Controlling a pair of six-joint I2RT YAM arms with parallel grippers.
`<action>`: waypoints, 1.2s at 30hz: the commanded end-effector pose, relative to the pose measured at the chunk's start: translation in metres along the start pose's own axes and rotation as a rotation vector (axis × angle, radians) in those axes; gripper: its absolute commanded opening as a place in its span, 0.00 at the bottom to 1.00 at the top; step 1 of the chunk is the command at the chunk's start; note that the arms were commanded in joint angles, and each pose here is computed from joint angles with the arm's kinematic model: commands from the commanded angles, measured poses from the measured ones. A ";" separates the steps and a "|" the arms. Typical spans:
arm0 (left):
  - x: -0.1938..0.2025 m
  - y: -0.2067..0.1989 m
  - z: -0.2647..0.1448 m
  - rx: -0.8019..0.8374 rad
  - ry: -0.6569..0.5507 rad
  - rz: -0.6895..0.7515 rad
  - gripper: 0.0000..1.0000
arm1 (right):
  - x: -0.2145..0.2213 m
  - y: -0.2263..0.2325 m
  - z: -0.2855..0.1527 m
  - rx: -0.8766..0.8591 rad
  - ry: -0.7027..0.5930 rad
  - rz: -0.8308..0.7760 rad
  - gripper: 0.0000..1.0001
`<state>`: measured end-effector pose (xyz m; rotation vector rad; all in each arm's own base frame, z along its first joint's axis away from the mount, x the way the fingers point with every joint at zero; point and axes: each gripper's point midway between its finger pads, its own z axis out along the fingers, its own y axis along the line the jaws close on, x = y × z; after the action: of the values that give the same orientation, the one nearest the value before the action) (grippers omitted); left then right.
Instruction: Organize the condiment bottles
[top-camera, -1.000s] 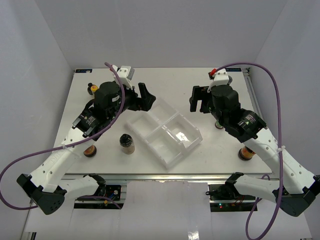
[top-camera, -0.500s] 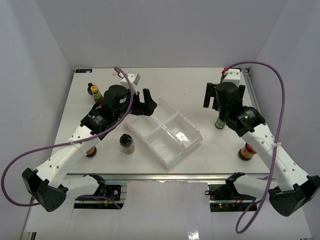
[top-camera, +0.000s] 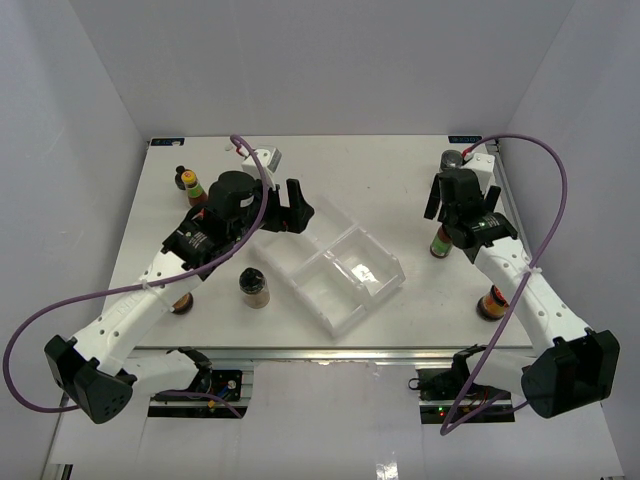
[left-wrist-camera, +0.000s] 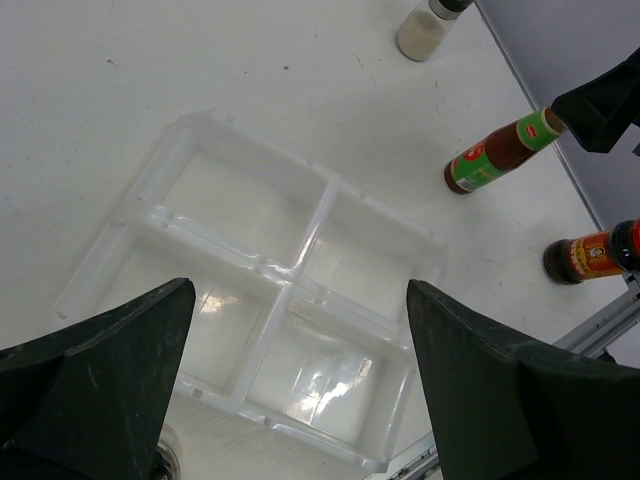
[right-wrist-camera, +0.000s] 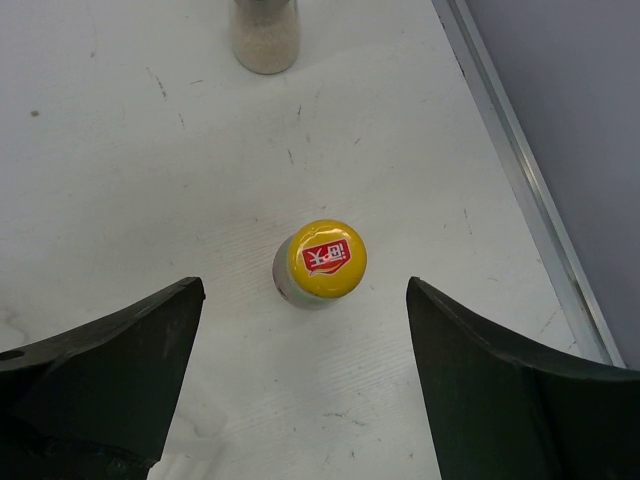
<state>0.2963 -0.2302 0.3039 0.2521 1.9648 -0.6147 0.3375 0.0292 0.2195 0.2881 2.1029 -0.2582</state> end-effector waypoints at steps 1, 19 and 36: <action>0.006 0.006 0.003 -0.016 0.005 0.021 0.98 | -0.005 -0.002 0.017 0.026 -0.048 0.095 0.87; 0.004 0.011 0.009 -0.046 0.005 0.041 0.98 | 0.011 -0.004 0.053 0.017 -0.077 0.136 0.77; 0.003 0.015 0.012 -0.067 0.004 0.055 0.98 | -0.003 -0.013 0.059 0.055 -0.128 0.056 0.14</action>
<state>0.3063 -0.2249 0.2816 0.2702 2.0055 -0.5189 0.3691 0.0071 0.1607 0.3646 2.0719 -0.2568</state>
